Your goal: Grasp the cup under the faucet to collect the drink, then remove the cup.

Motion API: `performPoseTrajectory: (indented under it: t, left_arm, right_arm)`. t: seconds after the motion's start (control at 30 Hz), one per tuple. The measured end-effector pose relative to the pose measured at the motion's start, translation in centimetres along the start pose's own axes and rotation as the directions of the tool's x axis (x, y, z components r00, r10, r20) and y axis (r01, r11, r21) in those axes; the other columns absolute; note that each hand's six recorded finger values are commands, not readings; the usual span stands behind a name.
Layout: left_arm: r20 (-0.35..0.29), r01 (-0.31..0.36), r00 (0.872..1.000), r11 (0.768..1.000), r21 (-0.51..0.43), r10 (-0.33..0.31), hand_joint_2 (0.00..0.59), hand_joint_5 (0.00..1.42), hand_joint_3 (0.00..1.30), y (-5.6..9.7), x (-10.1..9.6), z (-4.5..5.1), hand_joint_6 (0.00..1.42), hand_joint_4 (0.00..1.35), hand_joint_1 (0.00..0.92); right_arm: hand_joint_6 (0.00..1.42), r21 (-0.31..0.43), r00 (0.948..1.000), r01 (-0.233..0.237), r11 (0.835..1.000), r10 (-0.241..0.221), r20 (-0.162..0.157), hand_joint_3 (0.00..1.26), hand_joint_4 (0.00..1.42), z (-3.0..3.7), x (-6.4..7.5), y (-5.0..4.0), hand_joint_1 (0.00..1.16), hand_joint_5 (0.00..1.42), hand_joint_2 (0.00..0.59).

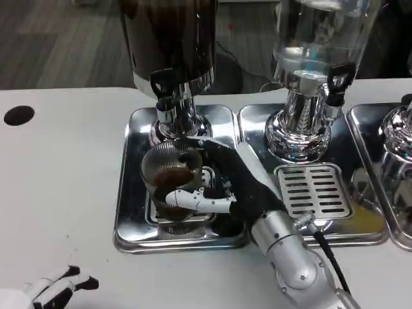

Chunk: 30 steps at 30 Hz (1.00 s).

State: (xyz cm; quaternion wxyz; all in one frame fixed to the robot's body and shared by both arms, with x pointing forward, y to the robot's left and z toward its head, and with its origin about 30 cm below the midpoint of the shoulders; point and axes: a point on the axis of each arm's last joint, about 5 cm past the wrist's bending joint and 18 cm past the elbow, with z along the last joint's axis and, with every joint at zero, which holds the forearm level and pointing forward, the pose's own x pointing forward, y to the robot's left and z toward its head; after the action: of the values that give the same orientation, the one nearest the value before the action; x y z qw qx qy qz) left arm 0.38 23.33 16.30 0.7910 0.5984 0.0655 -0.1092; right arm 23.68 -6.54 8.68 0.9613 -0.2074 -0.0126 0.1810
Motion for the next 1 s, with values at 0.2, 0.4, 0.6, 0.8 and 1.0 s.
performPoseTrajectory:
  t: [0.2, 0.4, 0.6, 0.8, 1.0]
  left_arm:
    - [-0.001, -0.001, 1.0, 1.0, -0.002, 0.001, 0.097, 0.22, 0.31, 0.0, 0.0, -0.02, 0.4, 0.17, 0.0]
    - [-0.002, -0.003, 1.0, 1.0, -0.001, 0.003, 0.098, 0.22, 0.31, 0.04, 0.0, -0.06, 0.4, 0.18, 0.0]
    - [-0.002, -0.002, 1.0, 1.0, 0.001, 0.002, 0.099, 0.23, 0.31, 0.08, 0.04, -0.1, 0.4, 0.18, 0.0]
    - [-0.01, 0.004, 1.0, 1.0, 0.004, -0.004, 0.099, 0.23, 0.31, 0.18, 0.04, -0.19, 0.4, 0.18, 0.0]
    - [-0.013, 0.015, 1.0, 1.0, 0.002, -0.015, 0.099, 0.23, 0.31, 0.21, 0.11, -0.22, 0.4, 0.18, 0.0]
  right_arm:
    - [0.14, 0.0, 1.0, 0.003, 1.0, -0.003, 0.001, 0.33, 0.39, -0.04, -0.05, 0.02, 0.76, 0.32, 0.093]
    - [0.12, -0.001, 1.0, 0.005, 1.0, -0.005, 0.003, 0.31, 0.38, -0.06, -0.08, 0.05, 0.76, 0.3, 0.078]
    - [0.07, -0.001, 1.0, 0.005, 1.0, -0.005, 0.002, 0.25, 0.32, -0.08, -0.08, 0.04, 0.72, 0.26, 0.071]
    - [0.05, -0.002, 0.9998, -0.014, 1.0, 0.014, -0.012, 0.24, 0.31, -0.41, -0.11, 0.12, 0.69, 0.24, 0.086]
    - [0.03, 0.004, 0.9994, -0.031, 1.0, 0.031, -0.015, 0.24, 0.29, -0.56, -0.11, 0.12, 0.67, 0.23, 0.092]
